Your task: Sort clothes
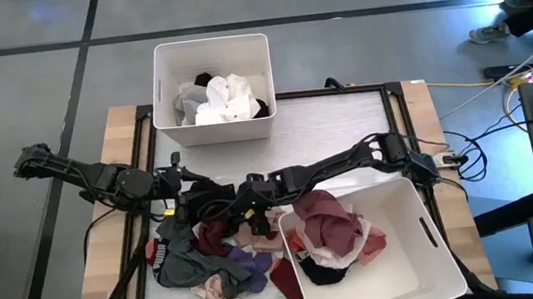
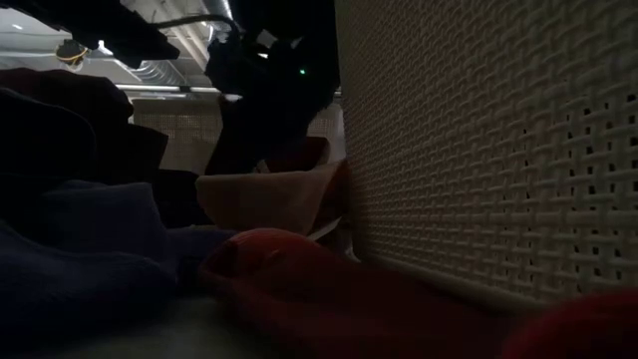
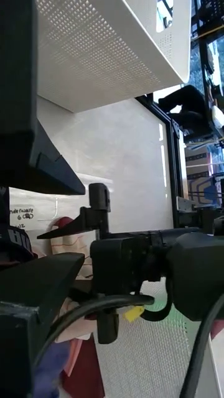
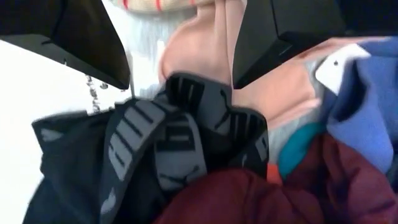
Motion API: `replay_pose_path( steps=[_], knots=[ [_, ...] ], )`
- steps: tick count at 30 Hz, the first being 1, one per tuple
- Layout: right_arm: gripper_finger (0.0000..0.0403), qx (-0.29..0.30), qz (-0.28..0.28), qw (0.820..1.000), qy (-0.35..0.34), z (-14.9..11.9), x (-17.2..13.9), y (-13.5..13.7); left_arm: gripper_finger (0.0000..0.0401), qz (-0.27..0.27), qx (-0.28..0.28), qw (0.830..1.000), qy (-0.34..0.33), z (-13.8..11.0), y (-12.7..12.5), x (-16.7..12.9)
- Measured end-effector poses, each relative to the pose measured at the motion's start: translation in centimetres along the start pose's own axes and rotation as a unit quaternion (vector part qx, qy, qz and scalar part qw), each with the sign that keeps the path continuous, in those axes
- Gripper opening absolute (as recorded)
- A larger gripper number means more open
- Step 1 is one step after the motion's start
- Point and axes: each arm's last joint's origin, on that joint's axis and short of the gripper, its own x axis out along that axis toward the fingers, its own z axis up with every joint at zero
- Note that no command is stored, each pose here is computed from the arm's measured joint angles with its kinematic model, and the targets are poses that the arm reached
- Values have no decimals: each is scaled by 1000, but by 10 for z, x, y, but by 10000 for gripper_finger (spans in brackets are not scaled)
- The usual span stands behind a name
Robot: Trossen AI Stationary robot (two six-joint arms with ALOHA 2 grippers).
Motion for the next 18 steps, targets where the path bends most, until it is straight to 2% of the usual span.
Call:
replay_pose_path(
  steps=[6,18],
  knots=[
    [285,2,-3,1000,17,-8,14,-4,153,0,1,1000,2,0,0,0],
    [285,6,41,999,23,-15,29,-5,153,0,1,1000,2,0,0,0]
  ],
)
